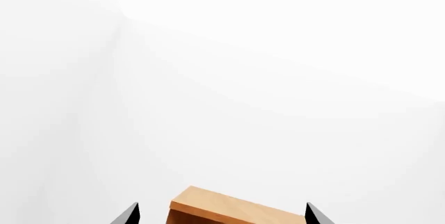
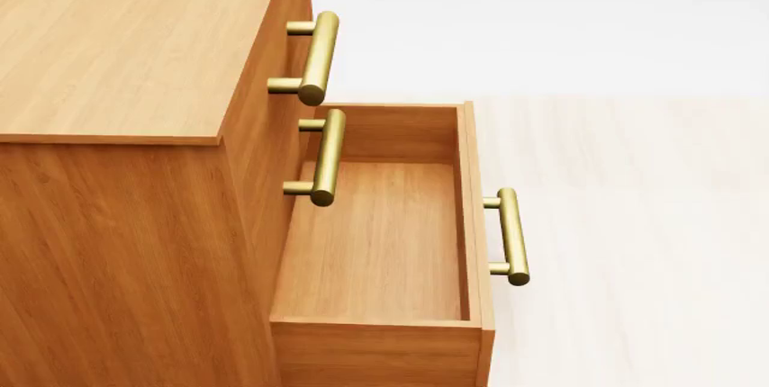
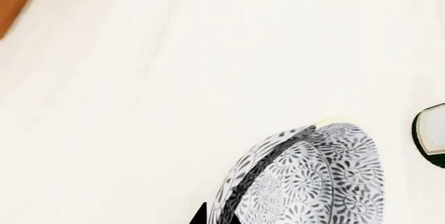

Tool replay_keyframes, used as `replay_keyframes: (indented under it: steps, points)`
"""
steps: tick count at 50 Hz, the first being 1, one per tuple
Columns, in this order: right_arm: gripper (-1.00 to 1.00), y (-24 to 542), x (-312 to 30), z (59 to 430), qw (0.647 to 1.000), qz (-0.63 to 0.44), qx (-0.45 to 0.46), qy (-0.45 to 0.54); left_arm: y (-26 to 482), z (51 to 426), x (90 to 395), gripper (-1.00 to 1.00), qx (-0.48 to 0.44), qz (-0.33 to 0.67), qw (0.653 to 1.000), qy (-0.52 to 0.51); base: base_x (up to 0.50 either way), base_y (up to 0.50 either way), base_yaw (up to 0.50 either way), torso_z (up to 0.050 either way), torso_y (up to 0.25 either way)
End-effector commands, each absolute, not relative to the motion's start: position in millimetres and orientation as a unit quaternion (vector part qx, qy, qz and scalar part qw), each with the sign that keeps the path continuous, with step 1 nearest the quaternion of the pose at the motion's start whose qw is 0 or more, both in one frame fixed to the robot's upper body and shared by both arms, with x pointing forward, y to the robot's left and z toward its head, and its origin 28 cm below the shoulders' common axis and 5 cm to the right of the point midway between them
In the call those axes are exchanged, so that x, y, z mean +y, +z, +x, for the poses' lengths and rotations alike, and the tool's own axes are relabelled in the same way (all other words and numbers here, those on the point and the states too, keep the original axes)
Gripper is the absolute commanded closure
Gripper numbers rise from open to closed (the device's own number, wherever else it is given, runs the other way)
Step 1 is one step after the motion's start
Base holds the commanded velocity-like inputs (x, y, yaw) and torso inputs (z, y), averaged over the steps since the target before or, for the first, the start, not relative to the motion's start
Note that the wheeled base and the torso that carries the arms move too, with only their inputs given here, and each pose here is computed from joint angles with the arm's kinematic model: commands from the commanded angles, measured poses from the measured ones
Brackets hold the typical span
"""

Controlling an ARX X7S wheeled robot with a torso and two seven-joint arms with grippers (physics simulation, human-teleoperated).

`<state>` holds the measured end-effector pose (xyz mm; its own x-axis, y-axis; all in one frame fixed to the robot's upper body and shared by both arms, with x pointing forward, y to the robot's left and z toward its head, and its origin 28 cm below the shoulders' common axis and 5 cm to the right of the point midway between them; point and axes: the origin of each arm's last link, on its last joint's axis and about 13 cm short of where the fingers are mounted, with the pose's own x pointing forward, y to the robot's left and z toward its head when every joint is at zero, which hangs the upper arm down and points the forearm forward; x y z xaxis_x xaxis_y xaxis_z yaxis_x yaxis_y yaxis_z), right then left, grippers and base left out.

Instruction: Put the bowl on top of the cabinet.

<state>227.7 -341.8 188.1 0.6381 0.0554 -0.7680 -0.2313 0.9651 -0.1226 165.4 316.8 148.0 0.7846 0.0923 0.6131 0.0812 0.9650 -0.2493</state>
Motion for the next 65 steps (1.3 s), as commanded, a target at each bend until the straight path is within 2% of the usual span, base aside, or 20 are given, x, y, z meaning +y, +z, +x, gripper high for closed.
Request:
replay_keyframes:
  steps: [1,28,65]
  points:
    - [1.00,237,-336,234,0.912,-0.148,0.368,0.099,148,165,316,-1.00,-0.328,-0.132,0.935,0.001,0.00,0.00,0.00,0.000,0.000]
    - [1.00,343,-278,285,0.883,-0.308,0.288,0.205,149,165,317,-1.00,-0.331,-0.134,0.934,0.002,0.00,0.00,0.00,0.000,0.000]
    - [1.00,419,-199,330,0.818,-0.443,0.247,0.271,149,164,316,-1.00,-0.332,-0.136,0.934,0.000,0.00,0.00,0.00,0.000,0.000]
